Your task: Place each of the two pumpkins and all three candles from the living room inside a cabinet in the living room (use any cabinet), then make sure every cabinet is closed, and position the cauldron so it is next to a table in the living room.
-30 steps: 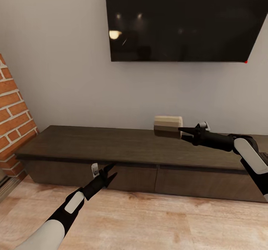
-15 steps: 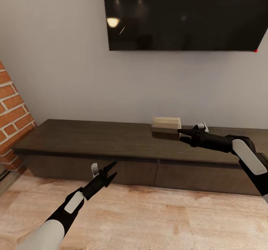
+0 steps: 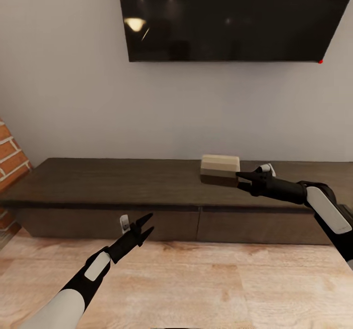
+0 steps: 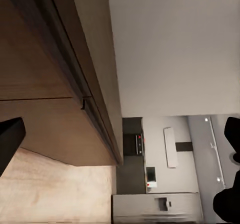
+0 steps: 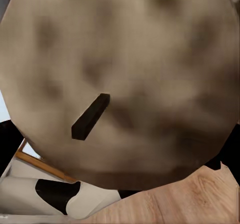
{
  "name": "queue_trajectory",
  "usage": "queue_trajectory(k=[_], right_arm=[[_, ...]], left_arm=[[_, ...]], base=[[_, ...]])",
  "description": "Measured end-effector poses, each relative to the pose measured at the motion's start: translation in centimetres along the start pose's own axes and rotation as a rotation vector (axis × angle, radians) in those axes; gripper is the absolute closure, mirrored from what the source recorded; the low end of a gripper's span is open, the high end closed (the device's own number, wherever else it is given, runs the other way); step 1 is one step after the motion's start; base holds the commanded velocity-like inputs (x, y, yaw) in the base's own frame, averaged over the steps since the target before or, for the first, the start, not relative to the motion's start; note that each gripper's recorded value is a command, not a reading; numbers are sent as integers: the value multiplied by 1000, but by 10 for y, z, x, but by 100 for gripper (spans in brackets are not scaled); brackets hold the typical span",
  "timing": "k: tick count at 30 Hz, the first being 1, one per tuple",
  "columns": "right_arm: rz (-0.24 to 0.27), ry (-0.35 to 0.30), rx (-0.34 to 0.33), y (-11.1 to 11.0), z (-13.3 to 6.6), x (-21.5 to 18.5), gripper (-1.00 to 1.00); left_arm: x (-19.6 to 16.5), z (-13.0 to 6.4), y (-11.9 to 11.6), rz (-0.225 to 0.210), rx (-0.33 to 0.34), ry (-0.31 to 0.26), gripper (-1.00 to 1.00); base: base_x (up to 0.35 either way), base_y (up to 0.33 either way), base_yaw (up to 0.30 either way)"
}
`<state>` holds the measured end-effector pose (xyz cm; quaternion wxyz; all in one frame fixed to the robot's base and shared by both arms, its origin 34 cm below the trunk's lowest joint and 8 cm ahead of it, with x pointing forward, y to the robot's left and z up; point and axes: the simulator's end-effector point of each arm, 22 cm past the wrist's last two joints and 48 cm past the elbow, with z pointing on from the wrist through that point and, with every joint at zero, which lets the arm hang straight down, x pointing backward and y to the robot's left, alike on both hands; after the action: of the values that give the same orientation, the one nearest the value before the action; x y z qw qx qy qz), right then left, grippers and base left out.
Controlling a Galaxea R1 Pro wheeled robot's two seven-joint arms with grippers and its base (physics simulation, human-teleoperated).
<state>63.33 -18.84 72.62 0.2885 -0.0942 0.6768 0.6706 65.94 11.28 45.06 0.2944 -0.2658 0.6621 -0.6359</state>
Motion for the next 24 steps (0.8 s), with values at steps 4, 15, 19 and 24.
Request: queue_trajectory(k=[4, 15, 19, 24], right_arm=[[1, 0, -4, 1, 0, 0, 100], [28, 3, -33, -8, 1, 4, 100], [44, 4, -31, -18, 1, 6, 100], [65, 5, -40, -24, 1, 11, 100]], left_arm=[[0, 0, -1, 2, 2, 0, -100], [1, -1, 4, -7, 33, 1, -100], [4, -2, 9, -7, 44, 11, -100], [6, -3, 15, -11, 41, 14, -100]], base=[[0, 0, -91], [0, 0, -12], [0, 0, 0], [0, 0, 0]])
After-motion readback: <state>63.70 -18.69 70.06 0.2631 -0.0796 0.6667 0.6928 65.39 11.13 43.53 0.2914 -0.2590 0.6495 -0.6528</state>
